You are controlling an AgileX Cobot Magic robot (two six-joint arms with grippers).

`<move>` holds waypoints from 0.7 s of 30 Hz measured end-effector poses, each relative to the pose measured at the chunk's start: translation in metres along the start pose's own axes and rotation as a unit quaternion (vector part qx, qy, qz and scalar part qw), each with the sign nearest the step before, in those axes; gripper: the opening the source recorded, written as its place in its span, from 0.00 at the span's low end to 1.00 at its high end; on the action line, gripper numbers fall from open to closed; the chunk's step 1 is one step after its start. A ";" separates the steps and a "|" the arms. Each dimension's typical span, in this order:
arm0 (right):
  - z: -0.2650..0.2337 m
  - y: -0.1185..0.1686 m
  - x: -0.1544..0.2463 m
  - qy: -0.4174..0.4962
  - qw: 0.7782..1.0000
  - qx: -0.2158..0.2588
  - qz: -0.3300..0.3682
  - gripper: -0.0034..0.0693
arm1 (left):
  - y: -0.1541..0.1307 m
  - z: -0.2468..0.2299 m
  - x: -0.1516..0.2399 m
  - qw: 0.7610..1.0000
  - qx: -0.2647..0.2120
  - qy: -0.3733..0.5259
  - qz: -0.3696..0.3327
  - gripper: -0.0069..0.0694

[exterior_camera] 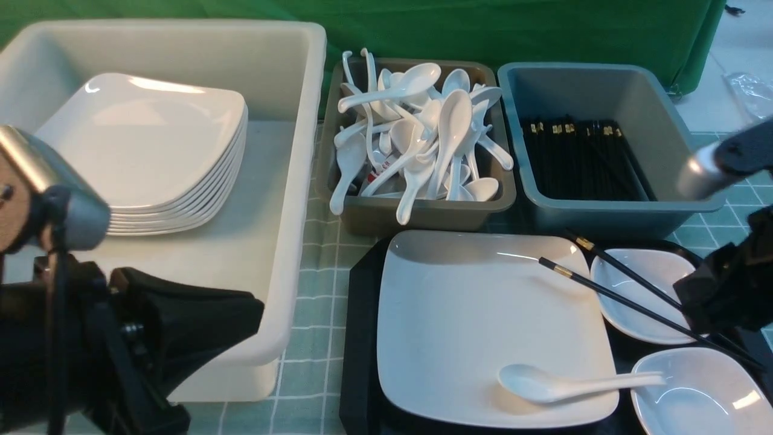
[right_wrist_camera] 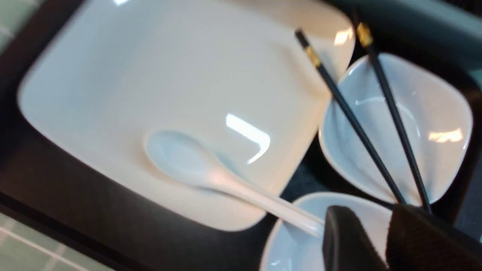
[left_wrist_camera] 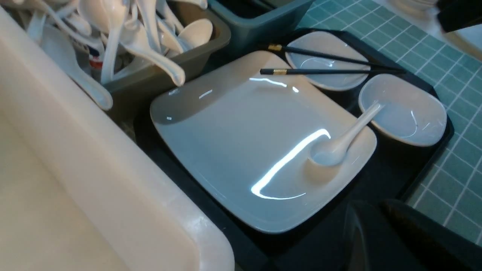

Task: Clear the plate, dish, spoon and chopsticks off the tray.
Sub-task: Use the right arm to grab a pair of chopsticks from the plate

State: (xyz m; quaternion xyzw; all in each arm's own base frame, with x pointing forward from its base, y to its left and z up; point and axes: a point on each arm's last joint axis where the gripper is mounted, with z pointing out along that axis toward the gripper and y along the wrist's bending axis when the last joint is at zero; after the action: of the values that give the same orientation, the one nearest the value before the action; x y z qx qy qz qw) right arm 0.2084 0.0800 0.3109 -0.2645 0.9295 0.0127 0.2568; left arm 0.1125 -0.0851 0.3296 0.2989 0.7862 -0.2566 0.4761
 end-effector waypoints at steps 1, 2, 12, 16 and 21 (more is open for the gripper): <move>0.012 -0.008 -0.007 0.032 0.999 -0.001 -0.004 0.34 | -0.003 -0.006 -0.001 1.000 -0.001 -0.012 0.009 0.11; 0.022 -0.016 -0.011 0.054 0.999 0.000 -0.007 0.34 | -0.005 -0.010 -0.001 1.000 -0.002 -0.020 0.013 0.11; 0.104 -0.070 -0.020 0.145 0.987 -0.057 -0.033 0.84 | -0.015 -0.034 -0.001 0.997 -0.014 -0.061 0.051 0.11; 0.127 -0.074 -0.020 0.147 0.986 -0.060 -0.040 0.92 | -0.015 -0.034 -0.001 0.997 -0.014 -0.061 0.051 0.11; 0.145 -0.076 -0.020 0.150 0.986 -0.062 -0.047 0.88 | -0.014 -0.034 -0.001 0.997 -0.016 -0.059 0.054 0.11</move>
State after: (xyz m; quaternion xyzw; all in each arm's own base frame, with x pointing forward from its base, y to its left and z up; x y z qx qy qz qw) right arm 0.3287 0.0478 0.2025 -0.3218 0.9416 0.0182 0.0975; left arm 0.0821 -0.0717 0.3462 0.3174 0.7435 -0.2351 0.5397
